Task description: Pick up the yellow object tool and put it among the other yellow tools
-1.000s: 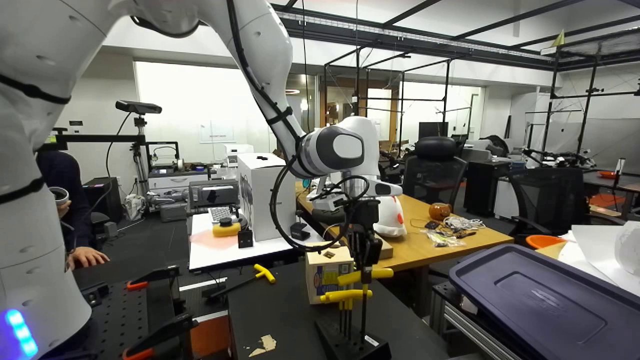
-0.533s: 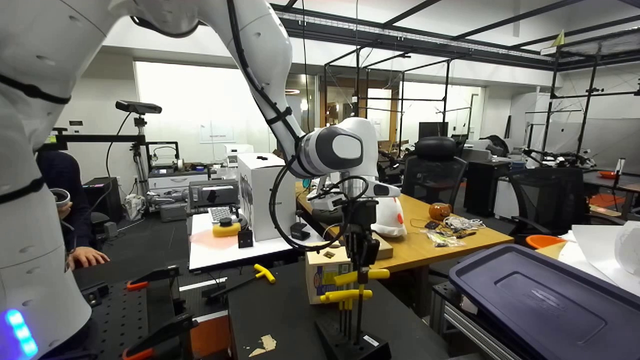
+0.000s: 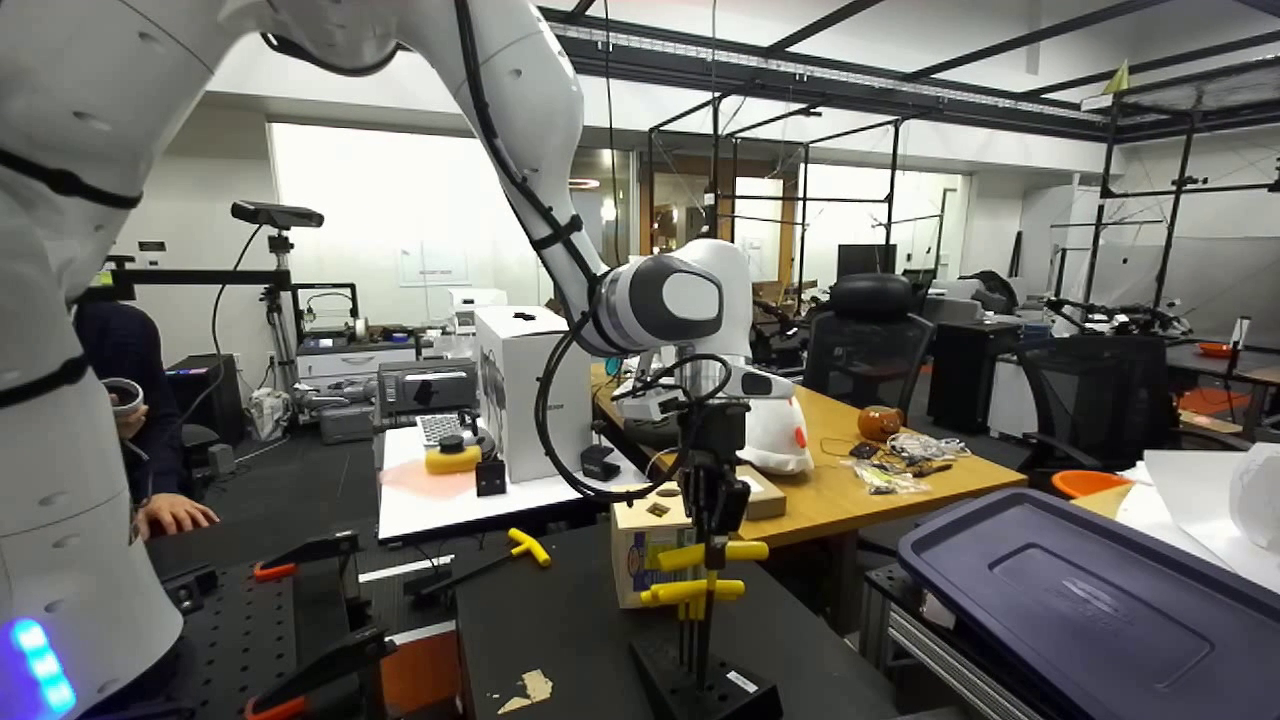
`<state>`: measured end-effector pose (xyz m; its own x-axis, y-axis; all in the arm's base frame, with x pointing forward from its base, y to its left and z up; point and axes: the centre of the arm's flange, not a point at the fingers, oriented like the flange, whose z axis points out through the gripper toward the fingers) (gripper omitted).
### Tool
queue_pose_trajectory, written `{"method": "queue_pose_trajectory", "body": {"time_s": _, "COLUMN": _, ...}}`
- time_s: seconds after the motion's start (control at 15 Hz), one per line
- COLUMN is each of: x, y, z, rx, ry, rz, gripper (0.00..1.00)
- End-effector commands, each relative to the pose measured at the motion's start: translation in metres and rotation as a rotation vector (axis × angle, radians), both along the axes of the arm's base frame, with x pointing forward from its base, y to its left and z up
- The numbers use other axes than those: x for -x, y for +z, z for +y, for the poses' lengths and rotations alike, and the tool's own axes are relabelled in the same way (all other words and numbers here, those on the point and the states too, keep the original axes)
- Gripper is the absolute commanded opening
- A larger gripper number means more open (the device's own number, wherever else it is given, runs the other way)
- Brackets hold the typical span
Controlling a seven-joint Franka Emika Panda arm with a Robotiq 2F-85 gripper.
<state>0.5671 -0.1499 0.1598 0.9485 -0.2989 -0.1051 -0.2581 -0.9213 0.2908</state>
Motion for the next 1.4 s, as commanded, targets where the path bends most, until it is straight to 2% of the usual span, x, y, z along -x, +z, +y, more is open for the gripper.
{"method": "queue_pose_trajectory", "body": {"time_s": 0.0, "x": -0.002, "y": 0.007, "z": 0.002, "rx": -0.024, "ry": -0.005, "rz": 0.021, "gripper": 0.06}}
{"method": "queue_pose_trajectory", "body": {"time_s": 0.53, "x": -0.010, "y": -0.001, "z": -0.005, "rx": 0.010, "ry": -0.033, "rz": -0.008, "gripper": 0.06}}
{"method": "queue_pose_trajectory", "body": {"time_s": 1.33, "x": -0.016, "y": 0.008, "z": -0.010, "rx": -0.025, "ry": -0.061, "rz": -0.020, "gripper": 0.06}}
